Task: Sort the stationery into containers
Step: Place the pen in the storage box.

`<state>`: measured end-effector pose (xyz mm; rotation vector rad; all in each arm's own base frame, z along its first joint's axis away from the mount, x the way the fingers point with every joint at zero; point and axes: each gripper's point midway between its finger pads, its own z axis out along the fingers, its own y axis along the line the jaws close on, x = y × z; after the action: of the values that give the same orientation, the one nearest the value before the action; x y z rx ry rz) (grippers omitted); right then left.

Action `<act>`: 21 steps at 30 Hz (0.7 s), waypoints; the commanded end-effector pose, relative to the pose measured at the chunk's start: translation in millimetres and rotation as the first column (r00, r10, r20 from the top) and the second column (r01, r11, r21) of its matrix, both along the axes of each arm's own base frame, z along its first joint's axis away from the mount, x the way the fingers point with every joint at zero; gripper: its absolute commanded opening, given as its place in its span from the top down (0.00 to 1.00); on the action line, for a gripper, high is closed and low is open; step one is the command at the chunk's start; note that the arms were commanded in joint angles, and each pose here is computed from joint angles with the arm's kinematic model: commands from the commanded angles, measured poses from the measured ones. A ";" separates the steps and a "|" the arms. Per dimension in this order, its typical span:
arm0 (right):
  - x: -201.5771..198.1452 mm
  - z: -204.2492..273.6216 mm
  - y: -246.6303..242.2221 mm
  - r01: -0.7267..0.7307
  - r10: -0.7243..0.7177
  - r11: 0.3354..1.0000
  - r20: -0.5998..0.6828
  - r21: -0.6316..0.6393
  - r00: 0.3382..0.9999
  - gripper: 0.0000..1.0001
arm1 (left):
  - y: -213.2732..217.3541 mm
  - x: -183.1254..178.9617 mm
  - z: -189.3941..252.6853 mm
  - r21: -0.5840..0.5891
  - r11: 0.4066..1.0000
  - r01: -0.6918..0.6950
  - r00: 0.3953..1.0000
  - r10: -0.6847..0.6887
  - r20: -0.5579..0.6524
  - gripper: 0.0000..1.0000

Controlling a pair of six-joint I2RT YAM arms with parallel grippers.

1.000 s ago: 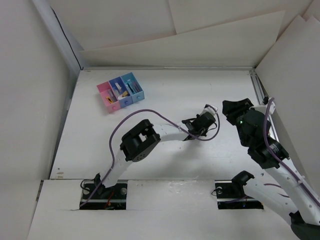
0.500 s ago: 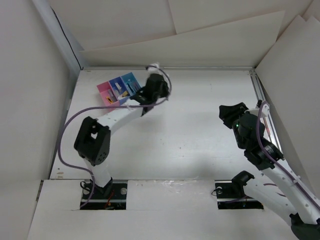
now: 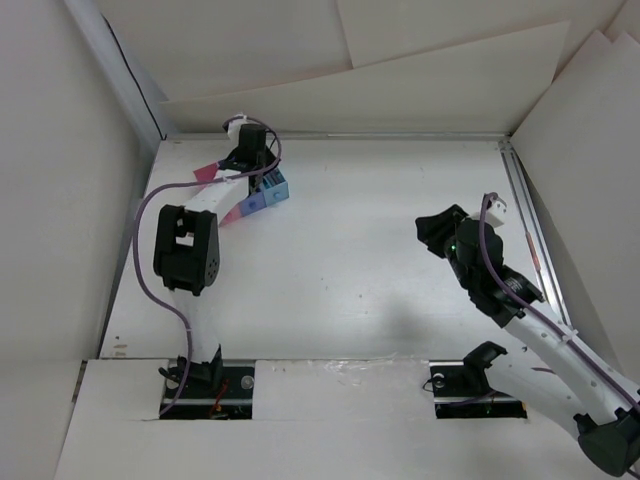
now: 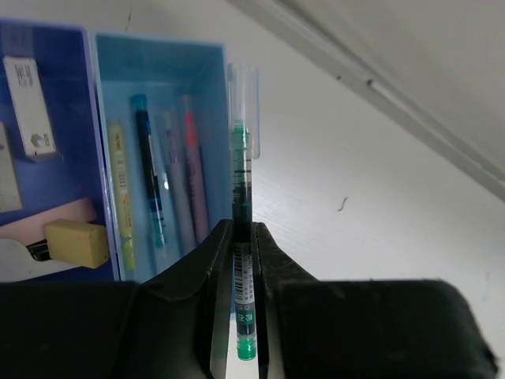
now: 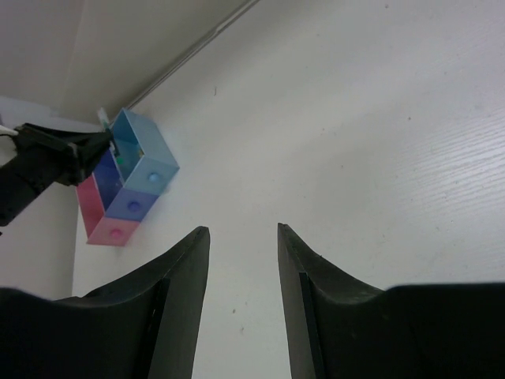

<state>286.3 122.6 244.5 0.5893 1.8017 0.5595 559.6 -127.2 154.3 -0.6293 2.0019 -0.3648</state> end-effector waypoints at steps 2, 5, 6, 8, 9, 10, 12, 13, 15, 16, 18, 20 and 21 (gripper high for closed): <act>3.4 12.1 2.9 -0.012 0.011 1.000 0.054 0.027 0.998 0.54 | 0.5 7.4 1.4 -0.016 1.000 -0.015 1.000 0.015 -0.014 0.92; 4.1 14.3 3.3 -0.012 0.010 0.999 0.062 0.032 0.998 0.54 | 5.2 9.6 -4.2 0.002 0.999 -0.040 0.999 0.040 -0.023 0.91; 4.1 14.3 3.3 -0.012 0.010 0.999 0.062 0.032 0.998 0.54 | 6.3 12.0 -6.0 0.007 0.999 -0.048 0.999 0.048 -0.023 0.91; 4.1 14.3 3.3 -0.012 0.010 0.999 0.062 0.032 0.998 0.54 | 7.9 12.6 -11.1 0.014 0.998 -0.055 0.998 0.056 -0.031 0.89; 3.8 9.9 3.1 -0.012 0.011 1.000 0.054 0.027 0.998 0.54 | 7.7 14.6 -6.6 0.019 0.999 -0.051 0.998 0.051 -0.021 0.88; 3.8 9.8 3.1 -0.012 0.011 1.000 0.054 0.027 0.998 0.54 | 7.2 16.7 -7.7 0.019 0.999 -0.051 0.998 0.051 -0.021 0.86; 4.8 7.1 3.8 -0.012 0.011 1.000 0.046 0.022 0.999 0.54 | 7.9 13.9 -11.3 0.024 0.998 -0.051 0.998 0.051 -0.038 0.81; 4.8 7.1 3.8 -0.012 0.011 1.000 0.046 0.022 0.999 0.54 | 7.9 13.8 -11.3 0.024 0.998 -0.051 0.998 0.051 -0.038 0.75; 5.5 9.3 4.2 -0.012 0.011 1.000 0.054 0.027 0.998 0.54 | 8.8 11.2 -3.5 0.029 0.999 -0.046 0.999 0.047 -0.027 0.51; 5.5 9.3 4.2 -0.012 0.011 1.000 0.054 0.027 0.998 0.54 | 10.5 10.8 15.9 0.019 0.998 -0.055 0.998 0.055 0.023 0.45; 5.5 9.3 4.2 -0.012 0.011 1.000 0.054 0.027 0.998 0.54 | 12.7 1.8 20.7 0.013 0.998 -0.056 0.998 0.055 0.042 0.38; 7.3 8.6 5.3 -0.012 0.011 1.000 0.054 0.027 0.999 0.54 | 16.6 -7.6 47.7 -0.002 0.998 -0.064 0.992 0.064 0.106 0.37; 7.3 8.7 5.3 -0.012 0.011 1.000 0.054 0.027 0.998 0.54 | 11.1 -13.4 58.1 -0.009 0.999 -0.052 0.990 0.053 0.128 0.37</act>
<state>289.1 126.5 242.3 0.5831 1.7955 0.5767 553.2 -118.4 124.6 -0.6678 2.0534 -0.2926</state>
